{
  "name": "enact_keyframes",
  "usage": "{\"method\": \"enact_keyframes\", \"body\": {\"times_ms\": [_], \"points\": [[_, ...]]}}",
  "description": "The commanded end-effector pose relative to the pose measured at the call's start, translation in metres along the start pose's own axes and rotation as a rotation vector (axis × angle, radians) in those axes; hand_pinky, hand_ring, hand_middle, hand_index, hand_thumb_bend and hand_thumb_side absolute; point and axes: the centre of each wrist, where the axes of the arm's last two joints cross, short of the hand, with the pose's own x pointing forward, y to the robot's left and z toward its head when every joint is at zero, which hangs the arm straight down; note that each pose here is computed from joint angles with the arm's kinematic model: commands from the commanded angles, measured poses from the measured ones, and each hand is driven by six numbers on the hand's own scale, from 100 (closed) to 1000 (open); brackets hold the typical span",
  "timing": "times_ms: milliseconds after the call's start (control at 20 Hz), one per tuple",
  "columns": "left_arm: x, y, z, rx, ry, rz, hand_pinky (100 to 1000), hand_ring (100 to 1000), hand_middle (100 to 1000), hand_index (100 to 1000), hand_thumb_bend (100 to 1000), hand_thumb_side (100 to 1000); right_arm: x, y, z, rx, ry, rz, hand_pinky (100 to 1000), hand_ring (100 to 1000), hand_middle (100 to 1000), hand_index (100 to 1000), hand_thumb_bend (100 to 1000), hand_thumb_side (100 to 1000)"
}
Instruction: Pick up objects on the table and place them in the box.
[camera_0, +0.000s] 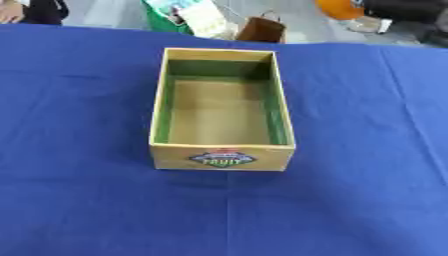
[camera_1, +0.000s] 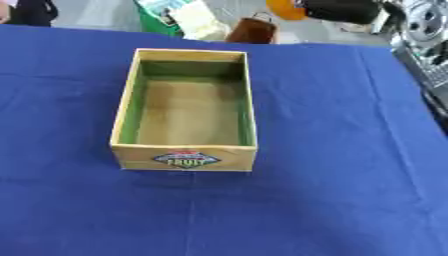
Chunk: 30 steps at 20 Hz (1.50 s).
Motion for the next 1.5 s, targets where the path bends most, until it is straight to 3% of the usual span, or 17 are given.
{"method": "enact_keyframes", "body": {"times_ms": [50,400,800,1100,1300,1500], "points": [[0.007,0.000,-0.004,-0.016,-0.029,0.002,518,460,473,550,100,782,0.010,0.005,-0.010,0.030,-0.041,0.012,784,916,510,656,100,423],[0.007,-0.002,-0.003,-0.024,-0.024,0.011,518,460,474,550,100,783,0.021,0.039,-0.034,0.140,-0.081,-0.002,785,926,516,661,100,427],[0.007,-0.003,-0.004,-0.032,-0.023,0.018,518,460,474,550,100,784,0.016,0.084,-0.053,0.303,-0.081,0.004,788,954,519,663,100,432],[0.007,-0.005,-0.004,-0.040,-0.021,0.025,518,460,474,550,100,784,0.014,0.113,-0.066,0.362,-0.057,-0.002,785,956,520,661,100,431],[0.007,-0.005,-0.004,-0.043,-0.021,0.027,518,460,474,550,100,785,0.007,0.132,-0.072,0.393,-0.018,0.036,777,944,538,664,100,436],[0.007,-0.006,-0.004,-0.045,-0.020,0.027,518,460,474,550,100,785,0.004,0.139,-0.078,0.455,-0.044,0.114,777,957,571,688,100,466]]}}
